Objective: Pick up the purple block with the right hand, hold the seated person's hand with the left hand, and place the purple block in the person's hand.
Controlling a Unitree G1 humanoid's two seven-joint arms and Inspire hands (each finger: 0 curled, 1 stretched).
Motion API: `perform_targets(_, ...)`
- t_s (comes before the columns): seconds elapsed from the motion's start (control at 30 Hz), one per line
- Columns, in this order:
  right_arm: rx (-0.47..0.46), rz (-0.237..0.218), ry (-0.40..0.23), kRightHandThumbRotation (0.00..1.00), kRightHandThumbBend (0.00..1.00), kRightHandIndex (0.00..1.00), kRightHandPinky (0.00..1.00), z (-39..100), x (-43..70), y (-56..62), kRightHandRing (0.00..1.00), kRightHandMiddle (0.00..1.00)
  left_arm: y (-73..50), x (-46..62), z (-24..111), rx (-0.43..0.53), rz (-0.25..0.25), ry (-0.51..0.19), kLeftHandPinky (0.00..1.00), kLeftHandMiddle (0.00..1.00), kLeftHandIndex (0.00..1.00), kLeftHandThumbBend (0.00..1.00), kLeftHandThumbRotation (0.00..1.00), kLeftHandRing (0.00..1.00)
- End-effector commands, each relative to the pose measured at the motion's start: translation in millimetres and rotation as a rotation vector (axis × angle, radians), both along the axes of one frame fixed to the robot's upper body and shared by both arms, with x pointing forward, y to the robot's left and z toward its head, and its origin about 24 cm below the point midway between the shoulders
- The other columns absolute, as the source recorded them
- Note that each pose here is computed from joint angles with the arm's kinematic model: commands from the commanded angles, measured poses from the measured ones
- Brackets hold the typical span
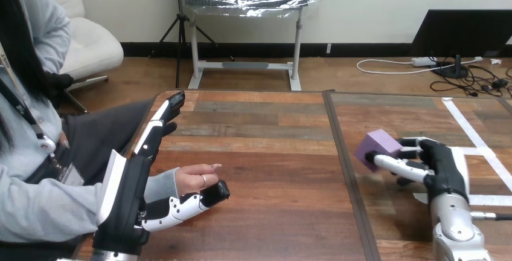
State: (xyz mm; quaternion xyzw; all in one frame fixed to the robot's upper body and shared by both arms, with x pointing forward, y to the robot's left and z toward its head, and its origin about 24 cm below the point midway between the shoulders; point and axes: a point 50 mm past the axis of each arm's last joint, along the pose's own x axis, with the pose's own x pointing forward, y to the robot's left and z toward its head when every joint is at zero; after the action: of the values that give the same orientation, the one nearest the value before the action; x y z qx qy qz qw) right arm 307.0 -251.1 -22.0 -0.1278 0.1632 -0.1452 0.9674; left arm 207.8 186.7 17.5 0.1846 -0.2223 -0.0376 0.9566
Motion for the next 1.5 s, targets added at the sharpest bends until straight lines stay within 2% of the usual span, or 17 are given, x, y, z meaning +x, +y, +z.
perform_targets(0.0, 0.041, 0.033, -0.199, 0.0, 0.75, 0.52, 0.35, 43.4, 31.9, 10.7, 0.42, 0.51, 2.6, 14.9, 15.8, 0.038, 0.008, -0.063, 0.88, 0.92, 0.91, 1.0, 0.56, 0.92)
perform_targets(0.4, 0.143, 0.07, -0.249, 0.0, 0.71, 0.52, 0.36, 48.9, 36.3, 21.8, 0.43, 0.52, 8.0, 18.3, 15.8, 0.11, 0.038, -0.037, 0.9, 0.92, 0.91, 1.0, 0.53, 0.93)
perform_targets(0.83, 0.206, 0.117, -0.3, 0.0, 0.7, 0.52, 0.37, 53.9, 37.8, 32.7, 0.44, 0.53, 15.4, 23.4, 16.1, 0.189, 0.059, -0.005, 0.9, 0.92, 0.9, 1.0, 0.48, 0.93)
perform_targets(1.23, 0.266, 0.158, -0.341, 0.0, 0.68, 0.52, 0.39, 57.7, 37.2, 44.0, 0.44, 0.53, 27.6, 33.5, 17.4, 0.3, 0.064, 0.013, 0.91, 0.92, 0.91, 1.0, 0.42, 0.94)
perform_targets(1.47, 0.3, 0.173, -0.356, 0.0, 0.68, 0.52, 0.4, 58.8, 35.9, 49.1, 0.44, 0.53, 35.4, 39.7, 17.7, 0.371, 0.078, 0.053, 0.92, 0.93, 0.92, 1.0, 0.41, 0.95)
